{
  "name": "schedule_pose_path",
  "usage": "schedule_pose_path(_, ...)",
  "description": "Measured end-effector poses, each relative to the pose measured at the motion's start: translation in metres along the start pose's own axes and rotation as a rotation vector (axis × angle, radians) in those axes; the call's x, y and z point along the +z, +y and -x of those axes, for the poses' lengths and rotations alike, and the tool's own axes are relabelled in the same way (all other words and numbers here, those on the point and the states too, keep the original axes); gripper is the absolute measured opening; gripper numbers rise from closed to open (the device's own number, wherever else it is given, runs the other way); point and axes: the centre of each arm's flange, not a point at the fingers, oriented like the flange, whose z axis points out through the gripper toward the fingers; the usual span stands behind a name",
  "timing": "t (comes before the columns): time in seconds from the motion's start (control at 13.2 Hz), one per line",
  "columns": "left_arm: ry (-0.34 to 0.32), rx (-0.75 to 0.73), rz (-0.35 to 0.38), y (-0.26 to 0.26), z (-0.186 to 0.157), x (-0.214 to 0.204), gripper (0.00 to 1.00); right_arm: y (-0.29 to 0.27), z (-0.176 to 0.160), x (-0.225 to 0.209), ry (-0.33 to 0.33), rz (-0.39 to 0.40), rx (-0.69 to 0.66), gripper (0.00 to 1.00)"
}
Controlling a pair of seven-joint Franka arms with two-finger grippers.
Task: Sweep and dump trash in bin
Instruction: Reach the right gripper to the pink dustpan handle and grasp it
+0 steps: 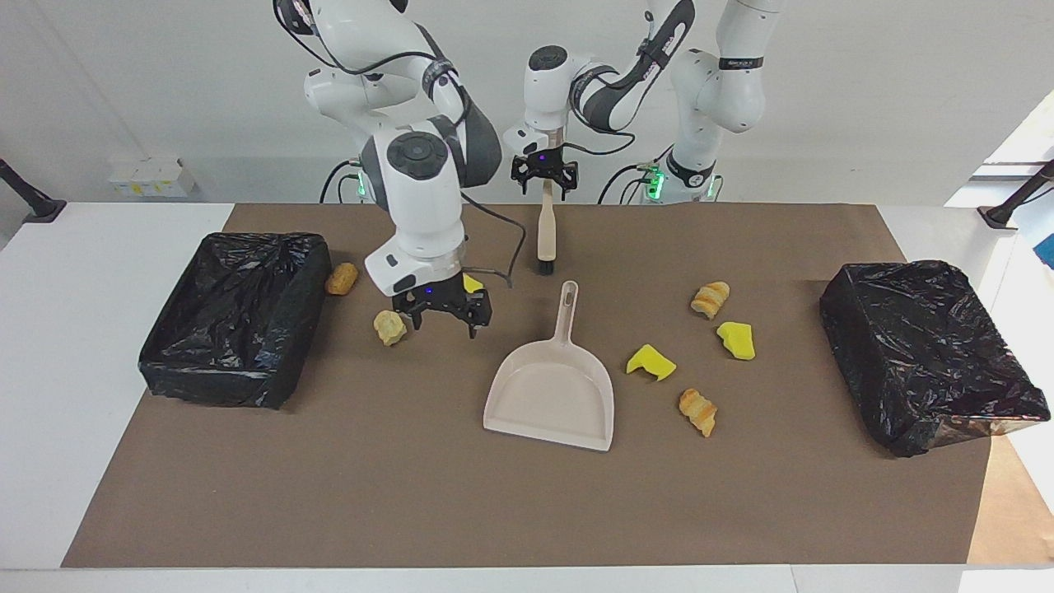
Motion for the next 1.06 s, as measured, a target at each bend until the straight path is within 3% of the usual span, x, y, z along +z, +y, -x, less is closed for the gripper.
schedule_pose_path(0.38,-0.006,-0.006,-0.004,-0.002,-0.001,0.003,0.96,-0.057,0.011,0.037,-0.008,-0.006,0.101,1.0)
schedule_pose_path(0.53,-0.005,-0.006,-0.003,-0.002,-0.001,0.003,0.77,-0.093,0.029,0.052,-0.01,-0.011,0.118,1.0)
schedule_pose_path(0.61,-0.005,-0.006,-0.003,-0.002,-0.001,0.002,0.76,-0.109,0.038,0.059,-0.006,-0.019,0.113,1.0)
schedule_pose_path(0.76,-0.004,-0.008,-0.001,-0.002,-0.002,0.002,0.59,-0.129,0.051,0.068,0.004,-0.036,0.094,1.0)
schedule_pose_path(1.06,0.002,-0.011,0.006,-0.002,-0.004,-0.002,0.57,-0.149,0.064,0.078,0.02,-0.065,0.065,1.0)
